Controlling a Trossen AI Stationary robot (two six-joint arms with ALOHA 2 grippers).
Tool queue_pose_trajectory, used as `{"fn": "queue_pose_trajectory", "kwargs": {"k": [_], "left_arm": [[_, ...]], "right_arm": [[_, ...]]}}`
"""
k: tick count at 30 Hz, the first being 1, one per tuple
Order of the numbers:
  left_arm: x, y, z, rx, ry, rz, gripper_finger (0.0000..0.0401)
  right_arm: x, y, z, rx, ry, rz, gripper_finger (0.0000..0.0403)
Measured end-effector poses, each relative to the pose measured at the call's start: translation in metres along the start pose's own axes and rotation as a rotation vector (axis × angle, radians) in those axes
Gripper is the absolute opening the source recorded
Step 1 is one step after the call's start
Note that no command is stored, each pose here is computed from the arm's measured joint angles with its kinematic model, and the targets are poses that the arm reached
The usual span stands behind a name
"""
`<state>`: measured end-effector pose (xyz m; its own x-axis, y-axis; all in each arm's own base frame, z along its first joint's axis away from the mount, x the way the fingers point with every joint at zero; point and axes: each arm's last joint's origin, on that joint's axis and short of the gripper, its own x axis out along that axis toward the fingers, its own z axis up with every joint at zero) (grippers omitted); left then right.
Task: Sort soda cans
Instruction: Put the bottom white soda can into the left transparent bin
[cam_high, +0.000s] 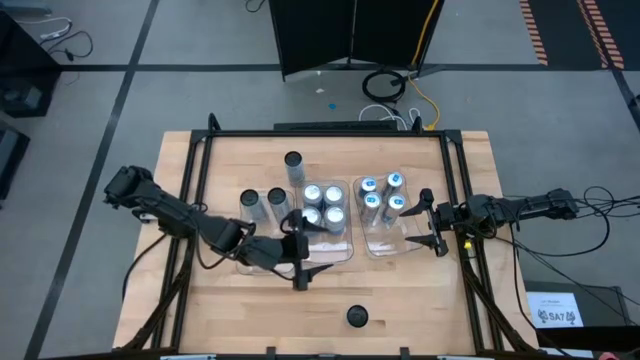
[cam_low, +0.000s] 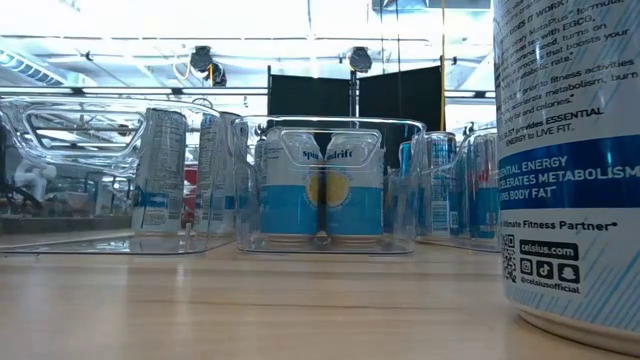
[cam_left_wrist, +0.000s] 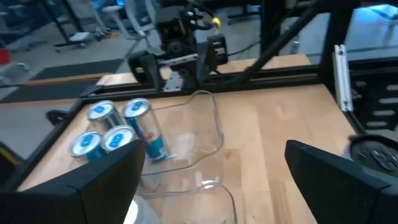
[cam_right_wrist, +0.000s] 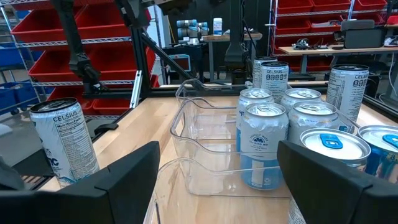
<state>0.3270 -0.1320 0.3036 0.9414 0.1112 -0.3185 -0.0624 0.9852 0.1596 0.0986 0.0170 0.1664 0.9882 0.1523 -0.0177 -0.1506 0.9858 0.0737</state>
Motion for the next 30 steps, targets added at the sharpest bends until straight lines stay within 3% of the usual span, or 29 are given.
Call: {"fn": "queue_pose_trajectory", "kwargs": {"k": [4, 7, 11, 14, 21, 26, 30], "left_arm": [[-0.003, -0.003, 0.001, -0.002, -0.013, 0.043, 0.0394], [-0.004, -0.007, 0.001, -0.028, -0.011, -0.025, 0.0394], [-0.005, -0.012, 0.001, -0.204, 0.001, -0.119, 0.0394], [-0.005, -0.012, 0.001, -0.306, 0.01, -0.125, 0.0393], [-0.002, -0.013, -0.002, -0.329, 0.013, -0.097, 0.0393], [0.018, -0.047, -0.026, -0.22, 0.047, -0.161, 0.0393], [0.037, -0.07, -0.044, -0.223, 0.017, -0.19, 0.0393]], "right_arm": [[0.0, 0.0, 0.0, 0.0, 0.0, 0.0, 0.0318], [0.0, 0.0, 0.0, 0.0, 0.0, 0.0, 0.0318], [0.0, 0.0, 0.0, 0.0, 0.0, 0.0, 0.0318], [0.0, 0.0, 0.0, 0.0, 0.0, 0.0, 0.0318], [0.0, 0.0, 0.0, 0.0, 0.0, 0.0, 0.0318], [0.0, 0.0, 0.0, 0.0, -0.001, 0.0, 0.0318], [0.0, 0.0, 0.0, 0.0, -0.002, 0.0, 0.0318]]}}
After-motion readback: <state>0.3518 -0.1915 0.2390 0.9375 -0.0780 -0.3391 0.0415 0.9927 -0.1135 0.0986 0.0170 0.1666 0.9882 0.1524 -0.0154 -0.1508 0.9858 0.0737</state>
